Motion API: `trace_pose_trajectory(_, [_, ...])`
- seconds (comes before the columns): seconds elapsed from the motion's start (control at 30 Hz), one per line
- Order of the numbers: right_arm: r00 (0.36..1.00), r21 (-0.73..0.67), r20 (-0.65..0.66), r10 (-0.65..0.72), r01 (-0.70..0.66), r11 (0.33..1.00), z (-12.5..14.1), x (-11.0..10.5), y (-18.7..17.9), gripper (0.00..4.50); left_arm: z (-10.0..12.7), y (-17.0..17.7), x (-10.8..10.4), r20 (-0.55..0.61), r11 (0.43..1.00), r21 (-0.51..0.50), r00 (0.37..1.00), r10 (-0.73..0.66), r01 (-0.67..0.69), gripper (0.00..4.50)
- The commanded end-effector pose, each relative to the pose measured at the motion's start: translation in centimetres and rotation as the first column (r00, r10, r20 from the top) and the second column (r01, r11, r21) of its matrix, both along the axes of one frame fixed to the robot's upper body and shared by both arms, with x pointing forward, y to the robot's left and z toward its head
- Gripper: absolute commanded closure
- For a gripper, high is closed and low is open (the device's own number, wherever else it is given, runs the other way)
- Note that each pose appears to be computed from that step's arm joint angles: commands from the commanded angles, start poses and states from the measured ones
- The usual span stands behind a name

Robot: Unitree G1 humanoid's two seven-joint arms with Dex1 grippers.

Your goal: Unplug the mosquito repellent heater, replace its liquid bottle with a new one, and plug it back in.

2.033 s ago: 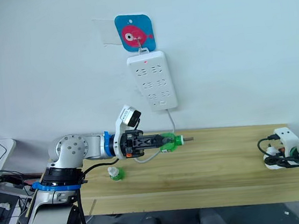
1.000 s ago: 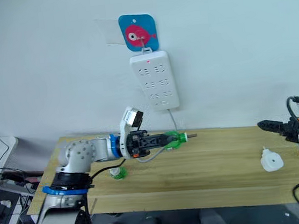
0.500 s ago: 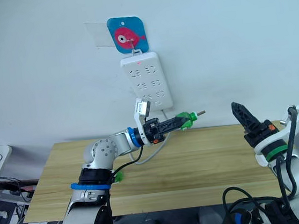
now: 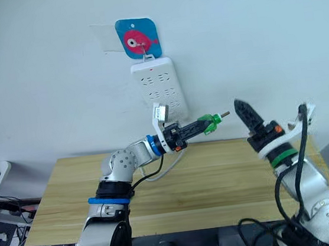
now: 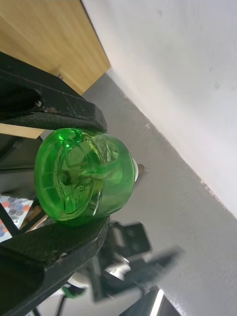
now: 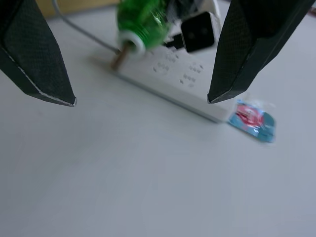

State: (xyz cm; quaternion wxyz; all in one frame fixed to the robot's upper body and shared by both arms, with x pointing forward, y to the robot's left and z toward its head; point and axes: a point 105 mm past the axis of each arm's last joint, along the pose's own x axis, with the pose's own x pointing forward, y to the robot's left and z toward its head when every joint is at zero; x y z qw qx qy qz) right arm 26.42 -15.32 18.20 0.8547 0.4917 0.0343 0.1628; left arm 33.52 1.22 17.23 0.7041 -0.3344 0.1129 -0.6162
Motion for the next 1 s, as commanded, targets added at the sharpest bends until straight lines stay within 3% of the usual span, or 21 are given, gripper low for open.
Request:
trace_pose_trajectory(0.03, [1.000,0.163,-0.007,0.016,-0.015,0.987,0.2,-0.6,1.1,0.04,1.3,0.3,0.2,0.052,1.000,-0.020,0.999,0.015,-0.014,2.28])
trace_pose_trajectory(0.3, [1.000,0.177,-0.021,0.017,-0.013,0.984,0.3,-0.8,1.0,0.04,1.4,0.4,0.4,0.055,1.000,-0.018,0.998,0.021,-0.020,2.28])
trace_pose_trajectory(0.47, [0.999,0.113,-0.017,0.041,-0.039,0.993,-0.5,-0.6,0.0,0.04,1.4,0.4,0.5,0.056,1.000,-0.018,0.998,0.022,-0.021,2.28])
trace_pose_trajectory(0.57, [0.994,0.009,-0.013,0.106,-0.106,0.994,-1.6,-0.5,-1.3,0.04,1.4,0.5,0.7,0.053,1.000,-0.017,0.998,0.023,-0.022,2.28])
trace_pose_trajectory(0.77, [0.952,-0.177,-0.079,0.295,-0.304,0.936,-3.7,0.0,-5.7,0.04,1.3,0.7,0.8,0.044,1.000,-0.007,0.999,0.005,-0.005,2.28])
trace_pose_trajectory(1.0, [0.913,-0.144,-0.030,0.406,-0.406,0.903,-2.2,1.0,-5.0,0.04,1.2,1.1,1.0,0.034,1.000,-0.021,0.999,0.012,-0.011,2.28])
